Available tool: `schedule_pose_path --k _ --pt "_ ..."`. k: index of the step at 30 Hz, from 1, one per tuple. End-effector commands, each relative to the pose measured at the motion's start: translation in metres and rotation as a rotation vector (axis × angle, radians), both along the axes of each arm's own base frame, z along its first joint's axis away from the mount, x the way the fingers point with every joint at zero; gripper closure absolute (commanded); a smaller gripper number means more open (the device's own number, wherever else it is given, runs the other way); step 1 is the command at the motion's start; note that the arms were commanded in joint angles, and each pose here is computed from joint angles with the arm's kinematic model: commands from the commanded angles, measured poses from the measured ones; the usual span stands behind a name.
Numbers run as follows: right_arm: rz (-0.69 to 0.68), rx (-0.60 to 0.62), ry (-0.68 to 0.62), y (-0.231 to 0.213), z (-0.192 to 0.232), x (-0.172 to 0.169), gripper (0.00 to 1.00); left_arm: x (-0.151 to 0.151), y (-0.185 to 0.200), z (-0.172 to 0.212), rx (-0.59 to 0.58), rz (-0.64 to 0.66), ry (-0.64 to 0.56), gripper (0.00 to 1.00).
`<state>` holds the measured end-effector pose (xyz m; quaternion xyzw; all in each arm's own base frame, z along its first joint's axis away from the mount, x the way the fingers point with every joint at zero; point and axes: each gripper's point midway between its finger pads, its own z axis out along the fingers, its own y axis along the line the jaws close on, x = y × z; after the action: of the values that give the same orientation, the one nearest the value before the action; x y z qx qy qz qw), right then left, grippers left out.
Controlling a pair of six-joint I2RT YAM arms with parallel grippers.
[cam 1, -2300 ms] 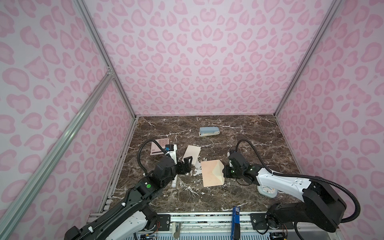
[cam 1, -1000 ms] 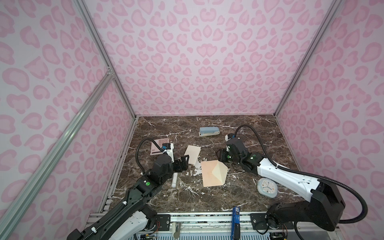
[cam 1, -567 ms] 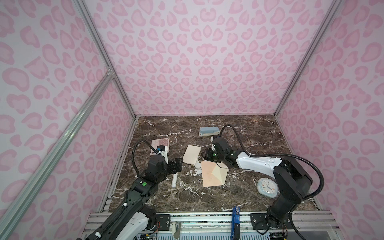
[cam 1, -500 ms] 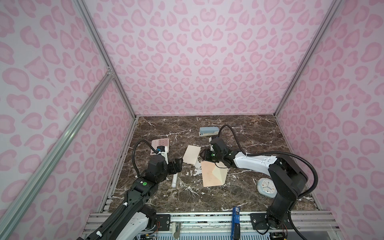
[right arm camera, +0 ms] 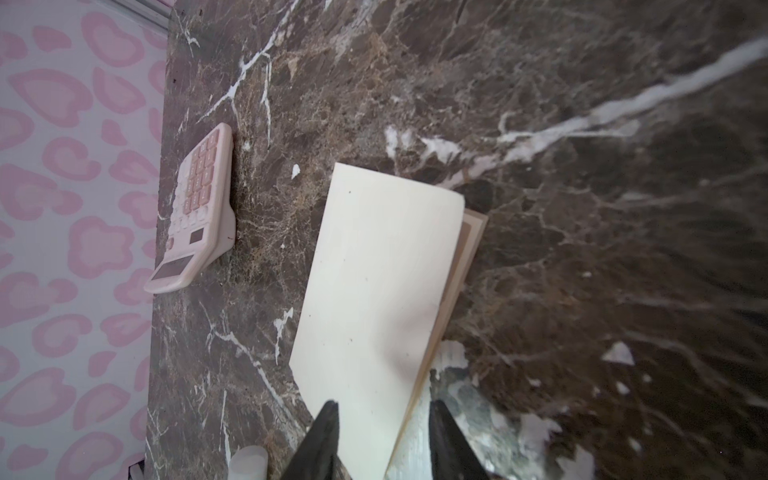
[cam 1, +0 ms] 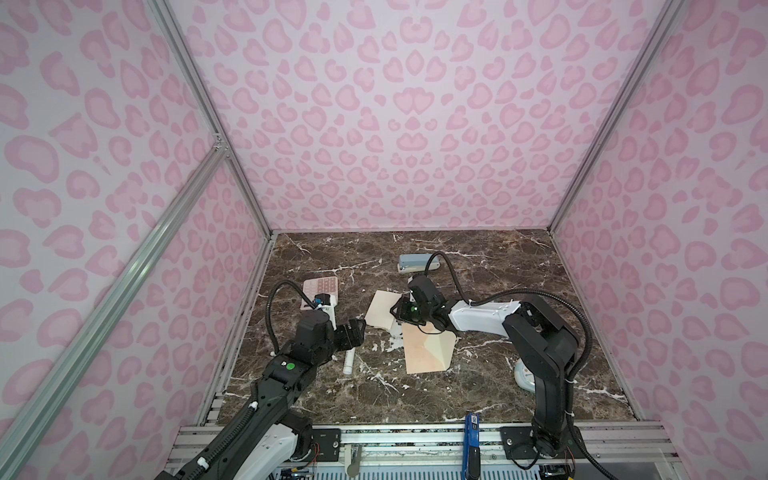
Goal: Place the letter into the envelope and seal it
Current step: 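Move the right gripper to the folded cream letter and grasp its edge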
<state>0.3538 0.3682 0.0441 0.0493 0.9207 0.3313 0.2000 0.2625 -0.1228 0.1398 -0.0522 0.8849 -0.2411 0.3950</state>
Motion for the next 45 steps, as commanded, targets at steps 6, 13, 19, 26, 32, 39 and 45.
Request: schedule_pose_path --k 6,13,19,26,32,39,45 --pt "-0.029 0.023 0.013 0.006 -0.009 0.006 0.62 0.004 -0.004 0.004 -0.013 -0.022 -0.021 0.09" --pt "-0.025 0.039 0.024 0.012 -0.012 0.006 0.64 0.004 -0.005 0.002 -0.018 -0.027 -0.015 0.09" --pt "-0.023 0.047 0.027 0.014 -0.012 0.007 0.67 0.004 -0.006 0.002 -0.020 -0.029 -0.015 0.10" --pt "-0.021 0.055 0.032 0.016 -0.012 0.007 0.72 0.003 -0.007 0.002 -0.024 -0.033 -0.009 0.10" --pt "-0.018 0.058 0.030 0.017 -0.010 0.007 0.77 0.001 -0.006 0.001 -0.021 -0.032 -0.008 0.10" --pt "-0.007 0.072 0.015 0.019 0.000 0.007 0.92 0.001 -0.006 0.003 -0.023 -0.032 -0.008 0.10" --pt "0.013 0.081 -0.011 0.020 0.012 0.008 0.99 0.001 -0.006 0.007 -0.030 -0.030 -0.013 0.10"
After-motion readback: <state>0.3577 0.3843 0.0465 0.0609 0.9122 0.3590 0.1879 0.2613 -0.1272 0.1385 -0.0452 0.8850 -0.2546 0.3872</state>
